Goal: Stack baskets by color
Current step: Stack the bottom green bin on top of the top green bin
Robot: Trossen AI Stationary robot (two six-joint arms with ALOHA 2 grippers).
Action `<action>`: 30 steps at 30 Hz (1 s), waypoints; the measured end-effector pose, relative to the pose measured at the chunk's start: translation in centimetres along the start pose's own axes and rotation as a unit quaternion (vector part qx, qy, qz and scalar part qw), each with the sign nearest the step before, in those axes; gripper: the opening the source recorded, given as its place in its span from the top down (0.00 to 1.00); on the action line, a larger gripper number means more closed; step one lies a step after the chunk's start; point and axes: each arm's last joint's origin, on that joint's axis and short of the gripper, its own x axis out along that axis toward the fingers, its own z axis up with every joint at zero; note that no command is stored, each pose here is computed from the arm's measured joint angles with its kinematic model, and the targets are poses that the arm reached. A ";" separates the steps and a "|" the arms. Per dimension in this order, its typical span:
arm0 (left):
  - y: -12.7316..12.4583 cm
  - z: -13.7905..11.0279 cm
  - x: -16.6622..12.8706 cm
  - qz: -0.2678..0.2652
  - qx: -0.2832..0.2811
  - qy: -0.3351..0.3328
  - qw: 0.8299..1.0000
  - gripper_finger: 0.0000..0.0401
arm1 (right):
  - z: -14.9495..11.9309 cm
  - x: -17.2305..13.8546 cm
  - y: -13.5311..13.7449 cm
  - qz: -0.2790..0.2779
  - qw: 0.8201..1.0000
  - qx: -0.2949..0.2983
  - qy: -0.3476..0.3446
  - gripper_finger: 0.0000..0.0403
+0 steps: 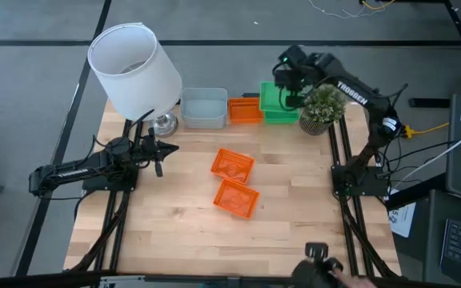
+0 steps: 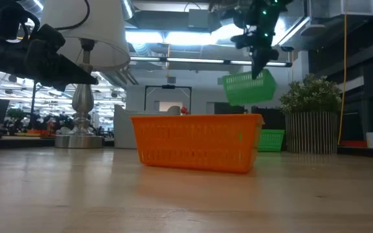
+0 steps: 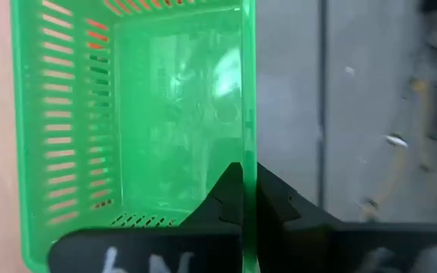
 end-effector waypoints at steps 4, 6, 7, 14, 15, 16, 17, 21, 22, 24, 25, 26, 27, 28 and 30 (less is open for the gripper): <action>0.0 0.0 0.0 0.000 0.000 0.000 1.000 1.00 | -2.2 1.7 -2.0 0.056 0.998 0.014 -0.020 0.99; 0.0 0.0 0.0 0.000 0.000 0.000 1.000 1.00 | -2.8 2.9 -2.6 0.074 0.997 0.027 -0.014 0.99; 0.0 0.0 0.0 0.000 0.000 0.000 1.000 1.00 | -3.0 3.4 -2.8 0.081 0.996 0.028 -0.012 0.99; 0.0 0.0 0.0 0.000 0.000 0.000 1.000 1.00 | -2.3 8.1 -2.6 0.126 0.991 -0.027 0.019 0.99; 0.0 0.0 0.0 0.000 0.000 0.000 1.000 1.00 | -2.3 8.8 -2.5 0.131 0.991 -0.028 0.025 0.99; 0.0 0.0 0.0 0.000 0.000 0.000 1.000 1.00 | -2.2 9.4 -2.5 0.135 0.990 -0.028 0.029 0.99; 0.0 0.0 0.0 0.000 0.000 0.000 1.000 1.00 | -2.1 9.9 -2.5 0.136 0.990 -0.029 0.030 0.99; 0.0 0.0 0.0 0.000 0.000 0.000 1.000 1.00 | -1.7 11.1 -2.6 0.129 0.991 -0.029 0.024 0.99; 0.0 0.0 0.0 0.000 0.000 0.000 1.000 1.00 | -1.7 11.3 -2.6 0.129 0.991 -0.029 0.024 0.99; 0.0 0.0 0.0 0.000 0.000 0.000 1.000 1.00 | -1.7 11.5 -2.5 0.136 0.990 -0.027 0.023 0.98; 0.0 0.0 0.0 0.000 0.000 0.000 1.000 1.00 | -1.7 11.6 -2.5 0.138 0.990 -0.025 0.024 0.97; 0.0 0.0 0.0 0.000 0.000 0.000 1.000 1.00 | -1.7 11.6 -2.5 0.139 0.990 -0.023 0.025 0.96; 0.0 0.0 0.0 0.000 0.000 0.000 1.000 1.00 | -1.7 11.5 -2.5 0.141 0.989 -0.022 0.025 0.96; 0.0 0.0 0.0 0.000 0.000 0.000 1.000 1.00 | -1.8 11.6 -2.4 0.144 0.989 -0.021 0.024 0.95; 0.0 0.0 0.0 0.000 0.000 0.000 1.000 1.00 | -1.8 11.6 -2.3 0.162 0.986 -0.016 0.020 0.96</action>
